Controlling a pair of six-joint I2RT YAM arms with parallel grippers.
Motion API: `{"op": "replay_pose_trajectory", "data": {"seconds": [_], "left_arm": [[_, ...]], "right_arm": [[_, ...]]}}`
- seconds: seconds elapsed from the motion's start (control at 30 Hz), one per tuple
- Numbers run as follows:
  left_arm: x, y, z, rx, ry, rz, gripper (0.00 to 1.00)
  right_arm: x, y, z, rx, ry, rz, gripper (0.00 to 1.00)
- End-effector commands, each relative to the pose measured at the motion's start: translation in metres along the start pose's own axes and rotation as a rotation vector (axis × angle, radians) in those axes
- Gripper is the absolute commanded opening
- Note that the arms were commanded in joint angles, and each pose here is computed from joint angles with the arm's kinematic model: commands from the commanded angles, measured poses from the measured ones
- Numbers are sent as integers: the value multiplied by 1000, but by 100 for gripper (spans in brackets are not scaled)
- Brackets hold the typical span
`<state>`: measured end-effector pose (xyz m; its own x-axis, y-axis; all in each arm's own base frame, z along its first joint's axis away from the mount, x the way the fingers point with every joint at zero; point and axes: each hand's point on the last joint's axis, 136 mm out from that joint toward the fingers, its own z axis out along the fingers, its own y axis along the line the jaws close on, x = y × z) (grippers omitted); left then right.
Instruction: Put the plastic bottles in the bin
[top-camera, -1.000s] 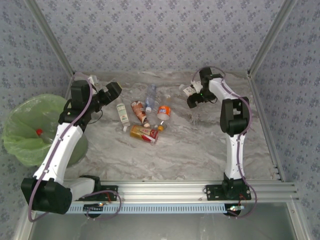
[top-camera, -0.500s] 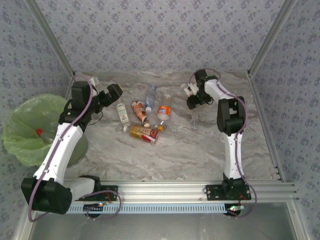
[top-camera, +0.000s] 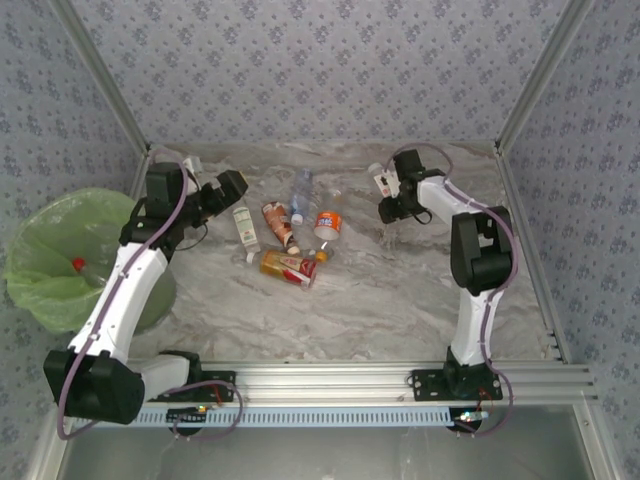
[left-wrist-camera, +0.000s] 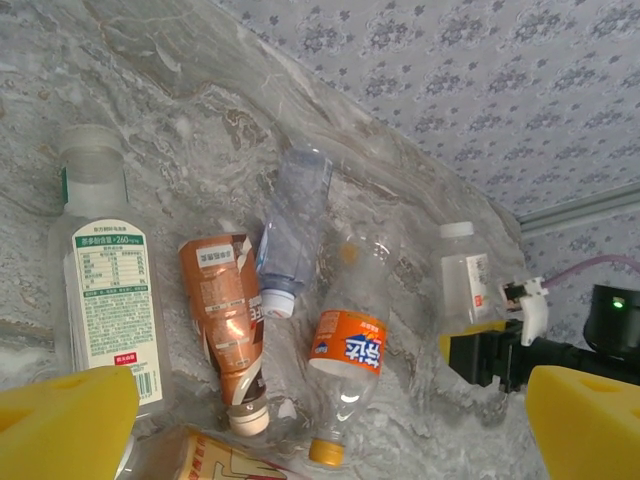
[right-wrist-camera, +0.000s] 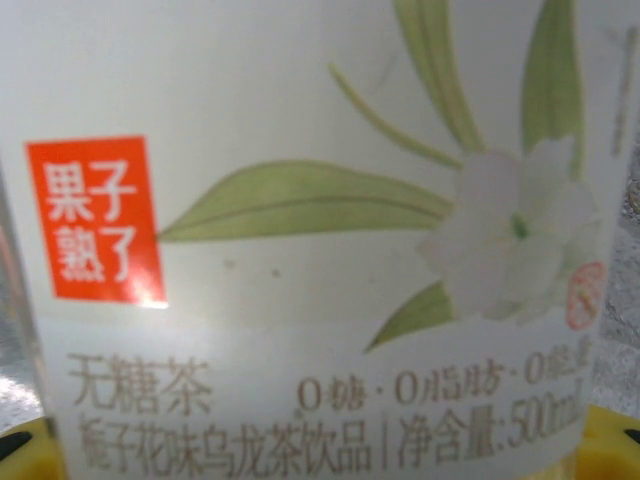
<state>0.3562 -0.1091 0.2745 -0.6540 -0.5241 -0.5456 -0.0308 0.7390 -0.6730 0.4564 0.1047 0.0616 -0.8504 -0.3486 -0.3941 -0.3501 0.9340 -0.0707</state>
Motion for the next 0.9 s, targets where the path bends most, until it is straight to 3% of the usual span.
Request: {"op": "replay_pose_trajectory", "data": {"seconds": [0.0,0.23,0.47,0.7,0.87], "left_arm": [[1,-7,2,25,20,34,99],[3,-5,9,32,20,68,99],[9,-4,18,39,59,56,99],[21,-23,25,124,140,67,99],[27,-39,29,152,152,120,99]], "right_arm": [[-15,10,-19,43,-108,23,40],[-13,43,-38,73,-164,-7,23],[-29,70,-67,59,-267,-22,0],[-40,102,-106,0,-433,-57,0],[-30,120,-116,-50,-458,-49,0]]}}
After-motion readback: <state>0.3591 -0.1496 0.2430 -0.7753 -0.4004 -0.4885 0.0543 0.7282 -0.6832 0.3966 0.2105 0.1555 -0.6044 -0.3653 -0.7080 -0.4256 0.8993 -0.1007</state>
